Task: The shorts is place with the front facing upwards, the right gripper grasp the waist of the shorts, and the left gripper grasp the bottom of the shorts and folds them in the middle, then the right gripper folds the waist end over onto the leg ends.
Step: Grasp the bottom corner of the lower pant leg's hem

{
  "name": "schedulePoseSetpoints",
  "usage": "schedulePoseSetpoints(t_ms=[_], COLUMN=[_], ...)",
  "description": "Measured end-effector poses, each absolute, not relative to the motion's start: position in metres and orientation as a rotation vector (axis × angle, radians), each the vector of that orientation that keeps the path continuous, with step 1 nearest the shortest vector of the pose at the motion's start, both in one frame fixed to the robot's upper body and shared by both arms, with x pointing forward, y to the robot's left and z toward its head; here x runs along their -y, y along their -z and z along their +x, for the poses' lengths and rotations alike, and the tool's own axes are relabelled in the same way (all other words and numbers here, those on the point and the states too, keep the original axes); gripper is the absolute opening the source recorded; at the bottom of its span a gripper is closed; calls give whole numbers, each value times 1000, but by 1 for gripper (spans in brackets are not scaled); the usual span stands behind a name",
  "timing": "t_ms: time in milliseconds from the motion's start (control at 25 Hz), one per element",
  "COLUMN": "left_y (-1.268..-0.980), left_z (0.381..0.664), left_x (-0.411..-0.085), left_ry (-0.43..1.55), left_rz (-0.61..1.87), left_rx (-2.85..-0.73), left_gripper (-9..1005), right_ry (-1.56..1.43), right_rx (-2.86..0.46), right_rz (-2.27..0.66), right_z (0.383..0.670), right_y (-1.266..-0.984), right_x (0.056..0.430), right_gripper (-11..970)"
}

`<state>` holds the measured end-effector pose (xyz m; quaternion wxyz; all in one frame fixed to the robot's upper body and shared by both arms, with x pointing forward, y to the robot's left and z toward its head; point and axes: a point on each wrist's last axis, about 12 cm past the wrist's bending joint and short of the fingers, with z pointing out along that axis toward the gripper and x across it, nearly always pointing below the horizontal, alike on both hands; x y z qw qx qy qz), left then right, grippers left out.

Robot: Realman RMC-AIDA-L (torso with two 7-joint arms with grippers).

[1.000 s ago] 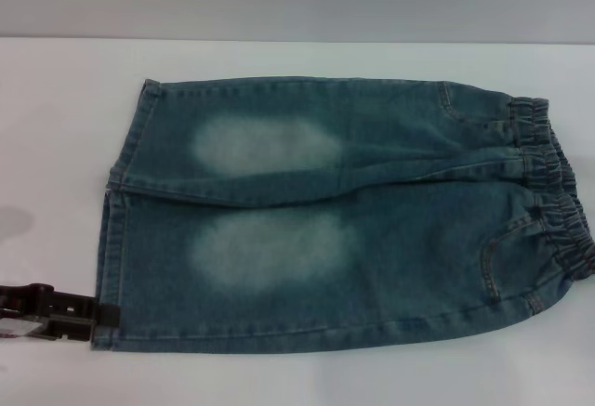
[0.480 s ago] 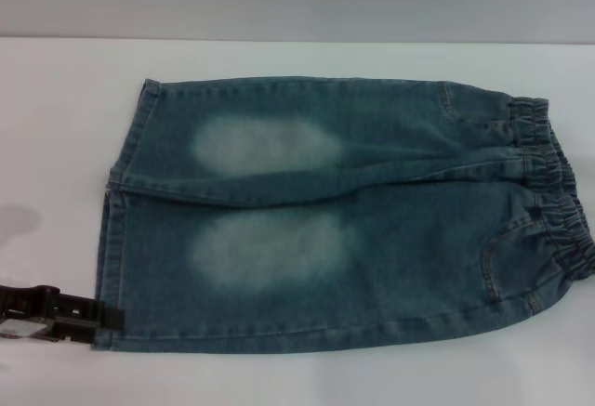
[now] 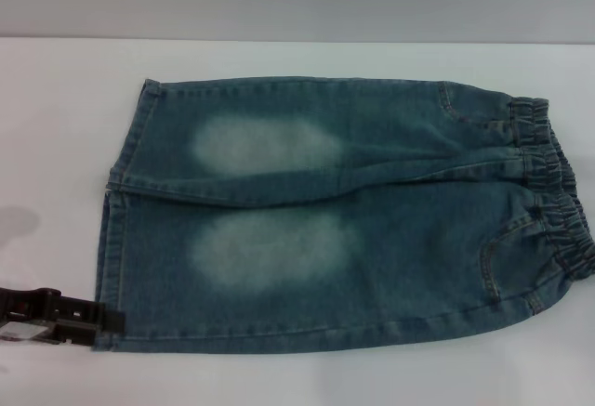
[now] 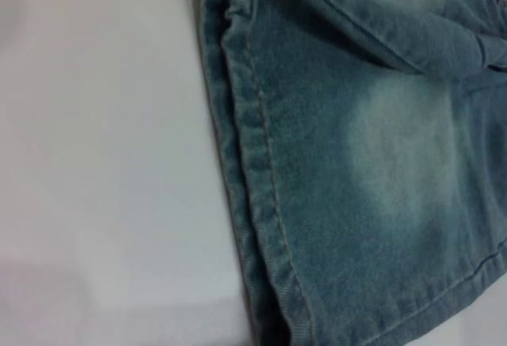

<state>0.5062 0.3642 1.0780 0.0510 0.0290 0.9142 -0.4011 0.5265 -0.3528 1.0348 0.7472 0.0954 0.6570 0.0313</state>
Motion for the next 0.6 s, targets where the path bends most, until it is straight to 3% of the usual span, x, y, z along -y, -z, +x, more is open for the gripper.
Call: schedulePoseSetpoints(t_ms=[600], left_y=[-1079], left_z=[507], left_x=[-368], left_ry=[1203], left_rz=[79], left_rx=[-2783], left_gripper=[722], right_ry=[-68], right_rx=[-1439], right_rz=[210], right_z=[526], right_y=[-1034], right_x=[353], right_gripper=[539])
